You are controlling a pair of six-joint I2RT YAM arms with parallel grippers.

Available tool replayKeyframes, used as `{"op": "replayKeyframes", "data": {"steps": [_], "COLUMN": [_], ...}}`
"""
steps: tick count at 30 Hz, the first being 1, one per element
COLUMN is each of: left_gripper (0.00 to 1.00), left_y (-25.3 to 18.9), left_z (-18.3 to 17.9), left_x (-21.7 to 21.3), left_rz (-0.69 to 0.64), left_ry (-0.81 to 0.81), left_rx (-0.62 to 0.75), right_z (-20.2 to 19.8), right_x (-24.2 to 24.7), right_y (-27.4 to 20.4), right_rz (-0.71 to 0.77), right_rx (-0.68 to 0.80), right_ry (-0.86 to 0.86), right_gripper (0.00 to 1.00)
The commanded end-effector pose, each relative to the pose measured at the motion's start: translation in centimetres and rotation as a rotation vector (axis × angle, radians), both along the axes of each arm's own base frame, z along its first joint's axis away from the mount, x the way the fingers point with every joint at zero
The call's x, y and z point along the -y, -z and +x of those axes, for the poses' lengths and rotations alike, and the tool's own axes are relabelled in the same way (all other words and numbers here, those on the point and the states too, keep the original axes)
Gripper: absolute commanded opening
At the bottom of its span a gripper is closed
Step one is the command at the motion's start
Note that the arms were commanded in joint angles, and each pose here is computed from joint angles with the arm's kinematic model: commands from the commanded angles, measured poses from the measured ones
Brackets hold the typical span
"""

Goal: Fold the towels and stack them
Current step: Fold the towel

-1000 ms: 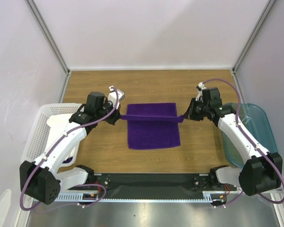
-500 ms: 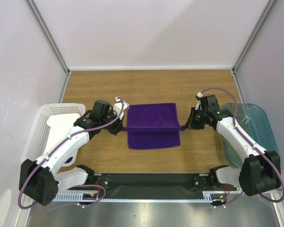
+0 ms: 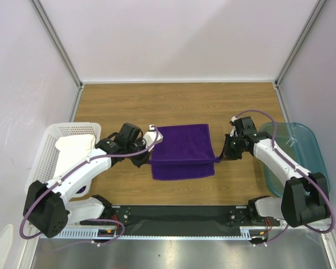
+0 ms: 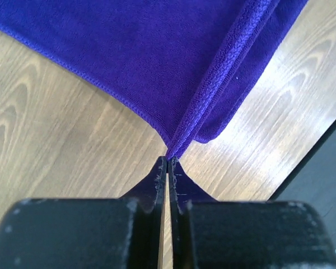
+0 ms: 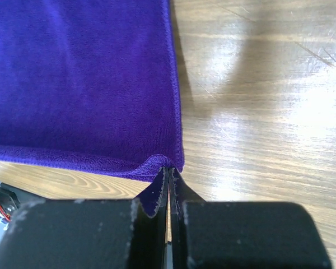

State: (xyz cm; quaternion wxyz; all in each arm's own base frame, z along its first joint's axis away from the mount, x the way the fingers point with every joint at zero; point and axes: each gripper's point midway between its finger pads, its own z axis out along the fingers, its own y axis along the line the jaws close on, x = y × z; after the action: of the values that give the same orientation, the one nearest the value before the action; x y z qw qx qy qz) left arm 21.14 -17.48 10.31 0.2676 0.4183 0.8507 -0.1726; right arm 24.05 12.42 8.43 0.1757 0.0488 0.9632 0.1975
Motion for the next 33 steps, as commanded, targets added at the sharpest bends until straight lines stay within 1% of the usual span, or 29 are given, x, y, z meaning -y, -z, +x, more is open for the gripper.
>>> {"op": "replayKeyframes", "data": {"steps": [1,2,4,5,6,7,8,9,11,12,13,14,15,16,17,18,19,21,22,24,25,26,27,28,29,30,31,32,33], "left_gripper": [0.06,0.11,0.49,0.81,1.00,1.00,1.00,1.00,1.00,1.00,1.00,1.00,1.00,1.00,0.98,0.96,0.96,0.93,0.92,0.91,0.90,0.89,0.87,0.83,0.75,0.71,0.69,0.69,0.69], "left_y": [-0.1,0.1,0.4,0.4,0.2,0.2,-0.1,-0.6,-1.9,-2.7,-4.2,-5.0,-6.7,-7.7,-7.9,-9.2,-9.0,-8.2,-7.8,-5.7,-5.1,-4.4,-3.3,-2.6,-2.3,-1.2,-1.3,-1.0,1.1], "left_z": [-0.1,-0.2,-0.6,-0.8,-0.7,-1.1,-1.2,-0.9,-0.2,0.4,1.8,2.8,4.0,4.6,5.1,6.0,5.8,5.0,4.4,3.0,2.3,1.3,0.4,0.0,-0.5,-1.8,-1.8,-2.7,-3.8], "left_x": [-0.7,-0.8,-1.0,-1.0,-1.0,-1.4,-1.4,-1.4,-1.0,-0.7,-0.2,-0.1,0.5,1.1,1.6,2.2,2.4,4.4,5.0,5.9,6.5,7.0,6.5,5.8,5.7,4.9,5.7,6.3,5.7], "left_rz": [0.059,0.073,0.111,0.120,0.134,0.153,0.159,0.157,0.129,0.109,0.069,0.051,0.007,-0.063,-0.090,-0.138,-0.195,-0.249,-0.287,-0.287,-0.320,-0.311,-0.289,-0.282,-0.298,-0.316,-0.412,-0.457,-0.453], "left_ry": [0.056,0.073,0.115,0.134,0.146,0.156,0.173,0.173,0.161,0.149,0.082,0.017,-0.050,-0.168,-0.243,-0.340,-0.522,-0.588,-0.707,-0.788,-0.851,-0.855,-0.889,-0.972,-0.993,-1.032,-1.098,-1.104,-1.143], "left_rx": [0.034,0.031,0.016,0.011,0.015,-0.004,0.003,0.016,0.076,0.112,0.177,0.207,0.237,0.204,0.162,0.143,0.029,-0.113,-0.194,-0.269,-0.324,-0.339,-0.364,-0.380,-0.395,-0.423,-0.473,-0.505,-0.529], "right_z": [-0.3,-0.3,-0.2,-0.3,-0.3,-0.3,-0.3,-0.4,-0.5,-0.6,-0.9,-0.9,-0.7,-0.6,-0.3,0.3,0.5,1.1,1.4,1.4,1.2,1.2,1.0,1.1,0.8,0.7,0.6,0.2,0.0], "right_x": [1.0,1.0,1.0,1.0,1.0,0.9,0.9,0.8,0.6,0.3,0.1,0.0,-0.3,-0.2,0.0,0.4,0.4,-0.1,-0.2,-0.2,-0.3,-0.3,-0.3,-0.3,-0.3,-0.3,-0.2,-0.2,-0.1], "right_y": [0.7,0.8,0.5,0.4,0.2,-0.2,-0.7,-1.1,-1.9,-2.3,-2.5,-2.6,-3.0,-3.0,-2.9,-3.0,-2.6,-2.7,-2.4,-2.1,-1.8,-1.7,-1.5,-1.5,-1.4,-1.4,-1.4,-1.2,-1.0], "right_rz": [-0.057,-0.055,-0.060,-0.063,-0.063,-0.060,-0.064,-0.060,-0.049,-0.028,-0.021,-0.015,-0.001,-0.005,-0.014,-0.028,-0.029,0.002,0.007,0.012,0.013,0.011,0.004,0.007,0.010,0.012,0.015,0.015,0.014], "right_rx": [-0.021,-0.021,-0.016,-0.018,-0.018,-0.015,-0.016,-0.015,-0.017,-0.020,-0.031,-0.034,-0.035,-0.036,-0.036,-0.043,-0.068,-0.093,-0.108,-0.138,-0.156,-0.159,-0.160,-0.146,-0.142,-0.134,-0.130,-0.129,-0.132], "right_ry": [-0.004,-0.006,-0.003,-0.006,-0.008,-0.012,-0.016,-0.019,-0.028,-0.038,-0.042,-0.041,-0.036,-0.019,0.008,0.078,0.103,0.173,0.197,0.242,0.251,0.251,0.248,0.246,0.243,0.242,0.243,0.235,0.238], "right_gripper": [0.00,0.00,0.01,0.06,0.12,0.33,0.42,0.60,0.75,0.81,0.87,0.89,0.90,0.90,0.90,0.89,0.88,0.87,0.85,0.81,0.81,0.79,0.79,0.79,0.78,0.74,0.73,0.73,0.71]}}
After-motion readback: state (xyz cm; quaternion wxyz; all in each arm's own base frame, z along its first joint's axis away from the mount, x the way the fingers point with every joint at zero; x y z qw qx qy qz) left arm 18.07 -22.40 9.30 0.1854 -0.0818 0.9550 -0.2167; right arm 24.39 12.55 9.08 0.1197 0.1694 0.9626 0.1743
